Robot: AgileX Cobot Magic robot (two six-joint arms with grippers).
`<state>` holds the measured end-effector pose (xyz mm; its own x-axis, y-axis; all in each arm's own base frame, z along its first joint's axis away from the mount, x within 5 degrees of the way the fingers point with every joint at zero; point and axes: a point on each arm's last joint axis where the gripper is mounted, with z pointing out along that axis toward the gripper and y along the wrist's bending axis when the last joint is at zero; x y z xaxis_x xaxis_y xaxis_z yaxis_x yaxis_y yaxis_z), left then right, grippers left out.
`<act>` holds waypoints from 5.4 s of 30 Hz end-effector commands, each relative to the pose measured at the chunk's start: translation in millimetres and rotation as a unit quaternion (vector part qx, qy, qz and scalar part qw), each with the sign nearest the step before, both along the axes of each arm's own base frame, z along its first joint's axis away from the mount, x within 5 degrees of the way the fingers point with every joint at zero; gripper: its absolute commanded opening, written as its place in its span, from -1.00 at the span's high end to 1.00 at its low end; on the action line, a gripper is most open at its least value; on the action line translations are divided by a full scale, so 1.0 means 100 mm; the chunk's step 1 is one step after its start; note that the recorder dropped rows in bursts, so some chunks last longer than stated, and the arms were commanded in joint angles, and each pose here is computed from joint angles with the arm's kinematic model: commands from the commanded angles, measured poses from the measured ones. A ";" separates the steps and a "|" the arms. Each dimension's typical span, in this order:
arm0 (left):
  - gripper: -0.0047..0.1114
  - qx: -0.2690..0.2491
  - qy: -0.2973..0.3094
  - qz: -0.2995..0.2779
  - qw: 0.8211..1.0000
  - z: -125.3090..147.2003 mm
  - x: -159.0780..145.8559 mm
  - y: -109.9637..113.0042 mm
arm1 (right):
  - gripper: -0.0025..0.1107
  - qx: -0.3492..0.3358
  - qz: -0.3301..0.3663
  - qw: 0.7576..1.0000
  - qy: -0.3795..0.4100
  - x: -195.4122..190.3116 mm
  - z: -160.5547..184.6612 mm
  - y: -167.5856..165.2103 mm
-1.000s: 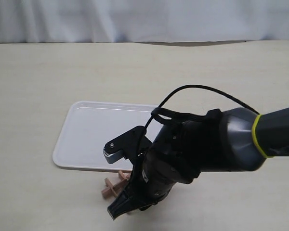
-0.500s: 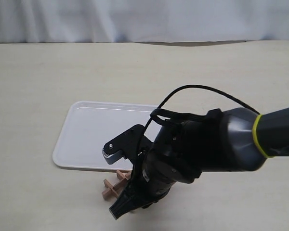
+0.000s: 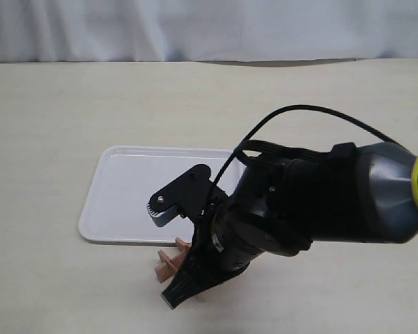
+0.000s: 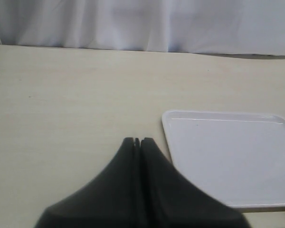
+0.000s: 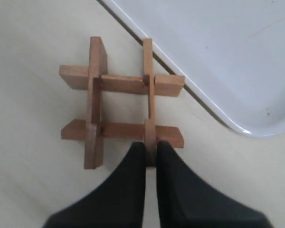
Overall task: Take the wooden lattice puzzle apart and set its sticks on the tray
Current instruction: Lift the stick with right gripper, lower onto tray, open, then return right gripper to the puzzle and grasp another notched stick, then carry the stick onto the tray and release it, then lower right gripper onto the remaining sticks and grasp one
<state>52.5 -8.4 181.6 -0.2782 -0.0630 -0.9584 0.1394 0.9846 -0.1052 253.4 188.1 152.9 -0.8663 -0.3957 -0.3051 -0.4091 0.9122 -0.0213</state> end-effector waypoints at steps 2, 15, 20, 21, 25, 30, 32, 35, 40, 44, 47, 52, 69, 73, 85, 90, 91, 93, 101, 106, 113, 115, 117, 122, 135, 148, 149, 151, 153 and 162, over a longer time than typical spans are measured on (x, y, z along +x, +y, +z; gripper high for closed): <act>0.92 0.001 -0.005 -0.001 1.000 0.00 0.00 0.00 | 0.87 -0.009 0.015 1.000 -0.001 0.02 -0.02 0.00; 0.92 0.000 -0.007 -0.001 1.000 0.01 0.00 0.00 | 0.87 0.036 0.038 0.996 -0.075 0.10 0.43 0.07; 0.92 0.000 -0.007 -0.001 1.000 0.01 0.00 0.00 | 0.87 0.033 0.045 0.992 -0.117 0.28 0.59 0.04; 0.92 0.000 -0.007 -0.001 1.000 0.01 0.00 0.00 | 0.87 0.032 0.037 0.991 -0.123 0.34 0.61 0.00; 0.92 0.000 -0.006 -0.001 1.000 0.01 0.00 0.00 | 0.87 0.047 0.003 0.988 -0.144 0.56 0.56 -0.18; 0.92 0.000 -0.006 -0.001 1.000 0.01 0.00 0.00 | 0.87 0.039 -0.031 0.990 -0.131 0.78 0.28 -0.38; 0.92 0.000 -0.006 -0.001 1.000 0.01 0.00 0.00 | 0.86 0.038 -0.044 0.991 -0.123 0.84 0.16 -0.44; 0.92 0.000 -0.006 -0.001 1.000 0.01 0.00 0.00 | 0.64 0.046 -0.075 0.989 -0.115 0.90 0.05 -0.49; 0.92 0.000 -0.006 -0.001 1.000 0.01 0.00 0.00 | 0.00 0.047 -0.075 0.988 -0.124 0.95 0.18 -0.45; 0.92 0.000 -0.006 -0.001 1.000 0.01 0.00 0.00 | -0.09 0.031 -0.063 0.991 -0.116 0.88 0.39 -0.37; 0.92 0.000 -0.006 -0.001 1.000 0.01 0.00 0.00 | -0.09 0.003 -0.043 0.995 -0.093 0.75 0.52 -0.28; 0.92 0.002 -0.005 -0.001 1.000 0.00 0.00 0.00 | -0.09 -0.041 0.009 0.998 -0.046 0.48 0.54 -0.07; 0.92 0.002 -0.005 -0.001 1.000 0.00 0.00 0.00 | 0.27 -0.081 0.074 0.993 0.046 -0.10 0.29 0.30; 0.92 0.002 -0.005 -0.001 1.000 0.00 0.00 0.00 | 0.26 -0.073 0.074 0.993 0.057 -0.18 0.15 0.26; 0.92 0.000 -0.006 -0.001 1.000 0.01 0.00 0.00 | -0.02 -0.043 0.075 0.995 0.047 -0.22 -0.17 0.26; 0.92 0.000 -0.005 -0.001 1.000 0.00 0.00 0.00 | -0.02 -0.041 0.077 0.995 0.047 -0.19 -0.27 0.29; 0.92 0.000 -0.005 -0.001 1.000 0.00 0.00 0.00 | 0.00 -0.040 0.077 0.995 0.046 -0.19 -0.29 0.29; 0.92 0.000 -0.005 -0.001 1.000 0.00 0.00 0.00 | 0.08 -0.038 0.078 0.995 0.044 -0.19 -0.29 0.30; 0.92 0.000 -0.005 -0.001 1.000 0.00 0.00 0.00 | 0.65 -0.034 0.078 0.996 0.040 -0.18 -0.29 0.31; 0.92 0.000 -0.005 -0.001 1.000 0.00 0.00 0.00 | 0.88 -0.026 0.084 0.996 0.028 -0.16 -0.28 0.33; 0.92 0.000 -0.005 -0.001 1.000 0.00 0.00 0.00 | 0.88 -0.026 0.089 0.996 0.020 -0.15 -0.24 0.33; 0.92 0.000 -0.005 -0.001 1.000 0.00 0.00 0.00 | 0.88 -0.024 0.089 0.996 0.016 -0.15 -0.22 0.33; 0.92 0.000 -0.005 -0.001 1.000 0.00 0.00 0.00 | 0.88 -0.022 0.089 0.996 0.013 -0.15 -0.19 0.33; 0.92 0.001 -0.004 -0.001 1.000 0.00 0.00 0.00 | 0.88 -0.024 0.095 0.995 -0.001 -0.16 -0.04 0.29; 0.92 0.001 -0.004 -0.001 1.000 0.00 0.00 0.00 | 0.88 0.010 0.019 0.995 -0.100 0.65 0.27 0.05; 0.92 -0.001 -0.006 -0.001 1.000 0.01 0.00 0.00 | 0.07 0.009 -0.001 0.995 -0.096 0.94 -0.09 -0.01; 0.92 -0.001 -0.006 -0.001 1.000 0.01 0.00 0.00 | -0.05 0.011 -0.001 0.995 -0.100 0.93 -0.06 -0.01; 0.92 -0.001 -0.006 -0.001 1.000 0.01 0.00 0.00 | -0.23 0.010 -0.002 0.995 -0.102 0.91 0.02 -0.02; 0.92 -0.001 -0.006 -0.001 1.000 0.01 0.00 0.00 | -0.32 0.006 0.000 0.994 -0.106 0.89 0.13 -0.04; 0.92 -0.001 -0.006 -0.001 1.000 0.01 0.00 0.00 | -0.31 -0.103 0.170 0.980 -0.022 0.57 0.48 -0.23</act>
